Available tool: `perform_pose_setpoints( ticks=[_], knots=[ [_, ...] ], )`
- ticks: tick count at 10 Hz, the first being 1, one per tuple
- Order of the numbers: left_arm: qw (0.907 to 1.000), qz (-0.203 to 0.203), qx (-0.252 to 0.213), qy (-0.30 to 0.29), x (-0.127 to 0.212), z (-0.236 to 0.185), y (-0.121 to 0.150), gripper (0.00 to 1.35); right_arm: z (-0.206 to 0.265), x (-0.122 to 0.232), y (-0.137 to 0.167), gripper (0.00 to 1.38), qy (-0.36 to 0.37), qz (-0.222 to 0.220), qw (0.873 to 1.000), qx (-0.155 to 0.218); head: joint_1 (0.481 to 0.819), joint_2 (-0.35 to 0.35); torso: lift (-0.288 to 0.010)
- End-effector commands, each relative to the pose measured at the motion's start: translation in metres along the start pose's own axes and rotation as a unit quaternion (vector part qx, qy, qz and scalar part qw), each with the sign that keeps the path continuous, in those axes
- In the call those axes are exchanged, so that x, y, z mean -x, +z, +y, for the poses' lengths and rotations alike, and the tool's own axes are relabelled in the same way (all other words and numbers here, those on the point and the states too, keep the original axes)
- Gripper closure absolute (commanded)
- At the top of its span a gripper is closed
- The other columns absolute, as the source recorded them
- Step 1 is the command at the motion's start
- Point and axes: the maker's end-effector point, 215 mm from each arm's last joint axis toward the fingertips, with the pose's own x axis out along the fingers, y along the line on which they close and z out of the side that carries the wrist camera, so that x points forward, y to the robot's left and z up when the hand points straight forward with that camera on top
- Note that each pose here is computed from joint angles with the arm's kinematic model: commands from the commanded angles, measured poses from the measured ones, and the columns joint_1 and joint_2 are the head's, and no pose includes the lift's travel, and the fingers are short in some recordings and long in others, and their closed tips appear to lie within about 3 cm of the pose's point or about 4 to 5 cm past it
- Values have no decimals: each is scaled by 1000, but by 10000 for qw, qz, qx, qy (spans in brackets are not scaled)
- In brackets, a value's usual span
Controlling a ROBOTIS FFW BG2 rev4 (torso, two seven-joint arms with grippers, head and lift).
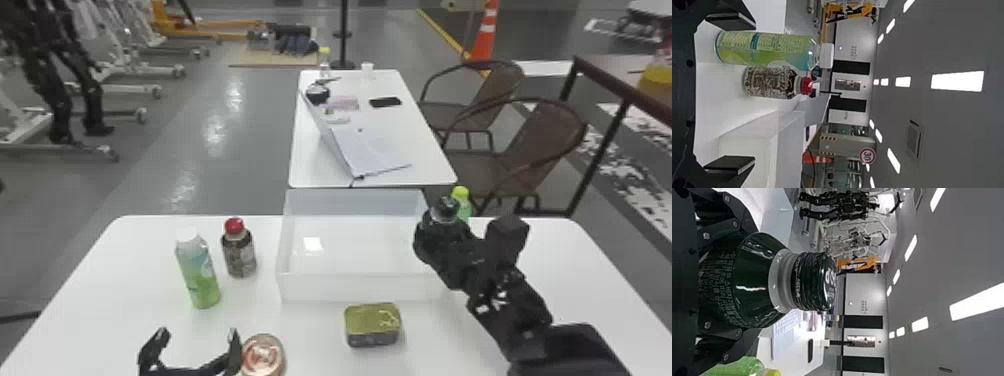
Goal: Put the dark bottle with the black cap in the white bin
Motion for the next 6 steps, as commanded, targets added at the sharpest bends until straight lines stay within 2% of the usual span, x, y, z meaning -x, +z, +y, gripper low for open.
perform_pose_setpoints(
  ticks=[1, 4, 6],
  knots=[
    [10000, -5, 33, 20, 0, 0, -1, 107, -2, -5, -23, 964, -5, 192, 9998, 29, 549, 0, -100],
    [10000, -5, 32, 22, 1, 0, -1, 107, -9, -9, -45, 963, 75, 346, 9994, -22, 549, 0, -100],
    [10000, -5, 32, 15, 2, 0, -1, 107, -19, -24, -17, 963, 88, 104, 9999, 81, 549, 0, -100]
  ],
)
